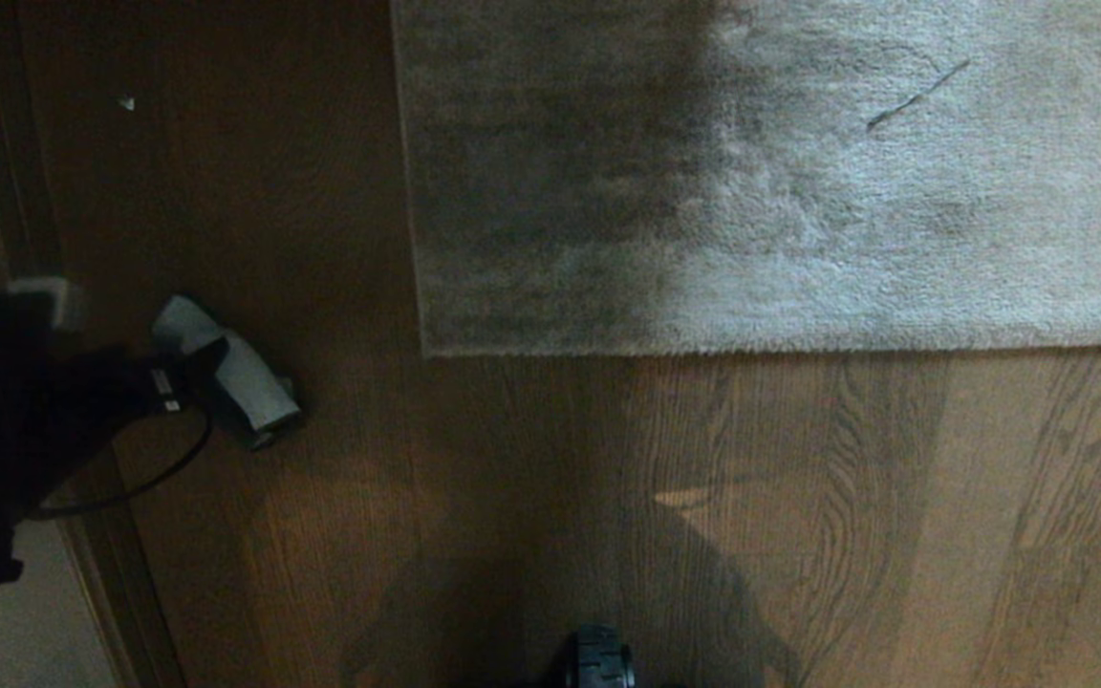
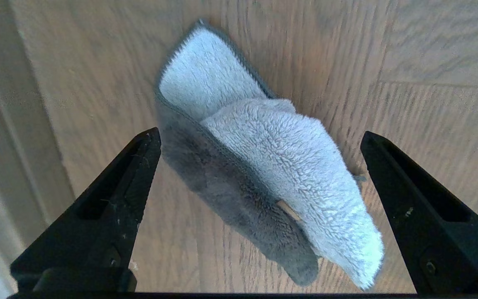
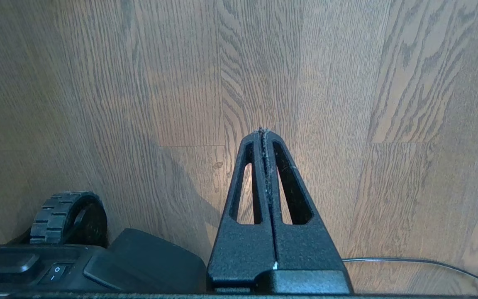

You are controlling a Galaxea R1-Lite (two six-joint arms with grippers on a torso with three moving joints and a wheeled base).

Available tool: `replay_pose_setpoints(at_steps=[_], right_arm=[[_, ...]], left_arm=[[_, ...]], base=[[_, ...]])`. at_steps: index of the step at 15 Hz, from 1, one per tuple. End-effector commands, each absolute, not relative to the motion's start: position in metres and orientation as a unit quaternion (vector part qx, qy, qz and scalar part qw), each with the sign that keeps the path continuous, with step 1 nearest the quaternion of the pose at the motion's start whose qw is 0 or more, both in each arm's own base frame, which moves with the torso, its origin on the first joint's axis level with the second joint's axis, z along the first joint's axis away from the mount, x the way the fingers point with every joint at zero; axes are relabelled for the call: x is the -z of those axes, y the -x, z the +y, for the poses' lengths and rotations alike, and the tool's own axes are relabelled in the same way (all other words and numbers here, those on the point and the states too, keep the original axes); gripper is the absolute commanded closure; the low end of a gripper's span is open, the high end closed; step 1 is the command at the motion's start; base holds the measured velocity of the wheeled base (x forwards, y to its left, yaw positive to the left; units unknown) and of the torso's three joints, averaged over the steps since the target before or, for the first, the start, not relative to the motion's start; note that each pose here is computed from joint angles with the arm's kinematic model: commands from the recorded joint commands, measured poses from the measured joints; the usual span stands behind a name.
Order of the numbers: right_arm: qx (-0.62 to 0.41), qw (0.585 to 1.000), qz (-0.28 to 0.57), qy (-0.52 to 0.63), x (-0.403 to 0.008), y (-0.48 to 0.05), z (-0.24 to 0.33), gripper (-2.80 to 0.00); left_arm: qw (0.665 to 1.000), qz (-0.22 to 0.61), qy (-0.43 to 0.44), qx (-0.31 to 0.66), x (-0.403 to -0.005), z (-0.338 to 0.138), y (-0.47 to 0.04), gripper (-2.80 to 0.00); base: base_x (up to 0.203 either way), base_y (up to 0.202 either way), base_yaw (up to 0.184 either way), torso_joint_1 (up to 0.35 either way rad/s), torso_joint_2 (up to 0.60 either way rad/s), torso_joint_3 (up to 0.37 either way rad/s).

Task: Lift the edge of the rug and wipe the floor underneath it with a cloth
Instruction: Pick up the rag

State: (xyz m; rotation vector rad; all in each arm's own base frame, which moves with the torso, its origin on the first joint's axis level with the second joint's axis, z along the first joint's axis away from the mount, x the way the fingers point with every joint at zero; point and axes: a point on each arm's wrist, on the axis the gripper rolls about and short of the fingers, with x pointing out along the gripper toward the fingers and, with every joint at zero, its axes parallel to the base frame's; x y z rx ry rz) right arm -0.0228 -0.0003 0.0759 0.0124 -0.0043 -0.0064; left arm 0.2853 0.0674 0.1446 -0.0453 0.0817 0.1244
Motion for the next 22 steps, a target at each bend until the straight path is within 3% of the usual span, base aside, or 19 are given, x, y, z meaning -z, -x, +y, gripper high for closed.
replay_pose_setpoints(at_steps=[1,15,22], right_arm=[[0.003,1.0,-0.002,-0.006,-0.076,0.023,0.0,0.0],[0.003,1.0,-0.002,-0.006,-0.076,0.023,0.0,0.0],[0.003,1.0,-0.002,-0.006,-0.076,0.023,0.0,0.0]], left_arm=[[0.996,0.055,0.026,-0.059,-0.131,0.067,-0.295,-2.8],[0.996,0.071,0.028,-0.053,-0.103,0.068,-0.311,-2.8],[0.998,0.035,0.023,-0.053,-0.099,0.068,-0.316,-2.8]], base=[[0.0,0.0,0.0,0.0,0.0,0.0],[0.0,0.0,0.0,0.0,0.0,0.0],[0.0,0.0,0.0,0.0,0.0,0.0]])
